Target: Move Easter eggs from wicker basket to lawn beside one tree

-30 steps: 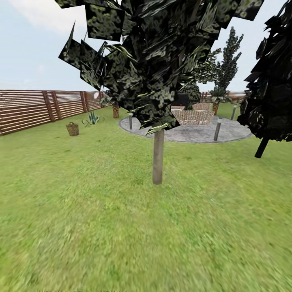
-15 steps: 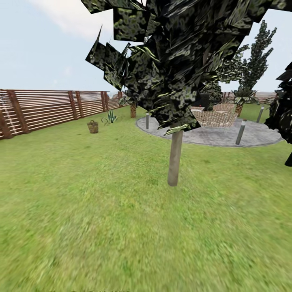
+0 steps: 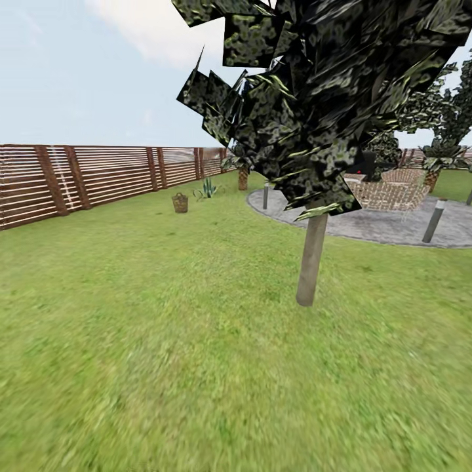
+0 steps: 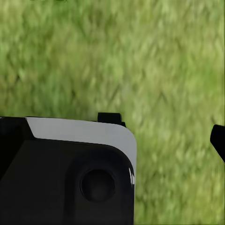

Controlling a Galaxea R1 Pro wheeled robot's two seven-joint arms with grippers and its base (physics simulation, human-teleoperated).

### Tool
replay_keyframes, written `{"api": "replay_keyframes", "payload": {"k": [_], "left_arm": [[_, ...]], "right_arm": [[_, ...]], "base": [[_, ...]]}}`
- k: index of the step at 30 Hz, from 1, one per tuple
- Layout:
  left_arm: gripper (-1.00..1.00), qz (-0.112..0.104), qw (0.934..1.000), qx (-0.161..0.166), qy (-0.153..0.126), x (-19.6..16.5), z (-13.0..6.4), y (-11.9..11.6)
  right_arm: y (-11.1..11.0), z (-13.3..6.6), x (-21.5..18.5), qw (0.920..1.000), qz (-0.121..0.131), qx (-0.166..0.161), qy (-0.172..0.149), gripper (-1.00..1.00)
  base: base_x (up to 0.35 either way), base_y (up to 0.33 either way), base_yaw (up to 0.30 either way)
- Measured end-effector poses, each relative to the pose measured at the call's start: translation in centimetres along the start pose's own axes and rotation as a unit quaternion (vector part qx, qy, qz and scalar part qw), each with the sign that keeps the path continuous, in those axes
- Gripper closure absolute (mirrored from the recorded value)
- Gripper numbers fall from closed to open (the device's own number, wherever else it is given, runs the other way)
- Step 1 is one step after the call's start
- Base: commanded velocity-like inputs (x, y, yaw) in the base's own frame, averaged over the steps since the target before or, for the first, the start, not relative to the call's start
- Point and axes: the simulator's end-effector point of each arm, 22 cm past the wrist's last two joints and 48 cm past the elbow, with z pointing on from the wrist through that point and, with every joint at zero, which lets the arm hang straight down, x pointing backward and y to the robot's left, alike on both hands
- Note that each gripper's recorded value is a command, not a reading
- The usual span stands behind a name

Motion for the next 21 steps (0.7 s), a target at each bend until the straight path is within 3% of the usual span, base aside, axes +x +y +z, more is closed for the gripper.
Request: {"api": "replay_keyframes", "payload": {"k": [21], "left_arm": [[-1.00, 0.000, 1.0000, 0.000, 0.000, 0.02, 0.00, -0.02]], "right_arm": [[-0.10, 0.00, 0.00, 1.0000, 0.000, 0.001, 0.000, -1.00]], "base": [[0.000, 0.000, 0.286]]}}
